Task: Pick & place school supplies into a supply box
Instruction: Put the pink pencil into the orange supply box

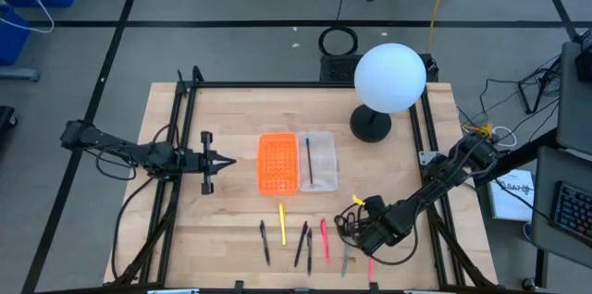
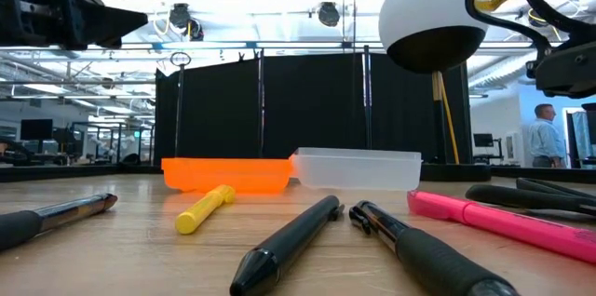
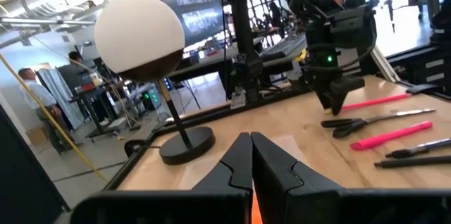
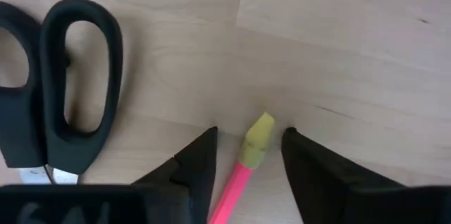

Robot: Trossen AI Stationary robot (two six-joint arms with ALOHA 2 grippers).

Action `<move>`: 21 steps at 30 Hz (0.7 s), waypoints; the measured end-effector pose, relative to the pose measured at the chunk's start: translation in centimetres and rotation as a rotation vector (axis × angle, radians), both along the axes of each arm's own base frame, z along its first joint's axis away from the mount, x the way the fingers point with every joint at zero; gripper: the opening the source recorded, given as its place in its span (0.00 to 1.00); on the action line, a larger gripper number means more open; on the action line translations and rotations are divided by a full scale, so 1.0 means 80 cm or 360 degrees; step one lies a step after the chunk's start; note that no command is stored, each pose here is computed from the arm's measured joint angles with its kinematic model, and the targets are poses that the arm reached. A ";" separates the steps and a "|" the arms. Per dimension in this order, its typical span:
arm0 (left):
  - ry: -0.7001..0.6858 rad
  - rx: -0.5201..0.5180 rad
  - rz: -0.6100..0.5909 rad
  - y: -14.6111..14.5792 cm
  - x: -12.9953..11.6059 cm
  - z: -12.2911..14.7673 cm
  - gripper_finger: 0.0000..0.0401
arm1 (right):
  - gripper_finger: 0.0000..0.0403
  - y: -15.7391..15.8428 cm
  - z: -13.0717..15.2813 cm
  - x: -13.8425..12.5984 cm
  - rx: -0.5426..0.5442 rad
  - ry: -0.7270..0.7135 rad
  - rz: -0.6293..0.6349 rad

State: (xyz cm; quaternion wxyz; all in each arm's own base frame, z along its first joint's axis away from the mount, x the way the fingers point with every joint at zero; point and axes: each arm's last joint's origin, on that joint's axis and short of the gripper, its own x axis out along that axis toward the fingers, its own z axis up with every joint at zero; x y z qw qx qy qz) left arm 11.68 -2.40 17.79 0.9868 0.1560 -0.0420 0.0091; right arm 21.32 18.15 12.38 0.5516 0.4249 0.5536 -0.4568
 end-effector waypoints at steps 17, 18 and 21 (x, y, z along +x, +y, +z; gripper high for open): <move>-0.0013 -0.0104 -0.0017 0.000 0.000 0.001 0.02 | 0.06 -0.008 0.007 0.004 0.0029 -0.0003 0.0120; -0.0014 -0.0108 -0.0020 0.000 0.000 0.001 0.02 | 0.06 -0.010 0.011 0.005 0.0044 -0.0023 0.0129; -0.0014 -0.0115 -0.0024 0.000 0.000 0.001 0.02 | 0.07 -0.017 0.028 0.004 0.0075 -0.0084 0.0174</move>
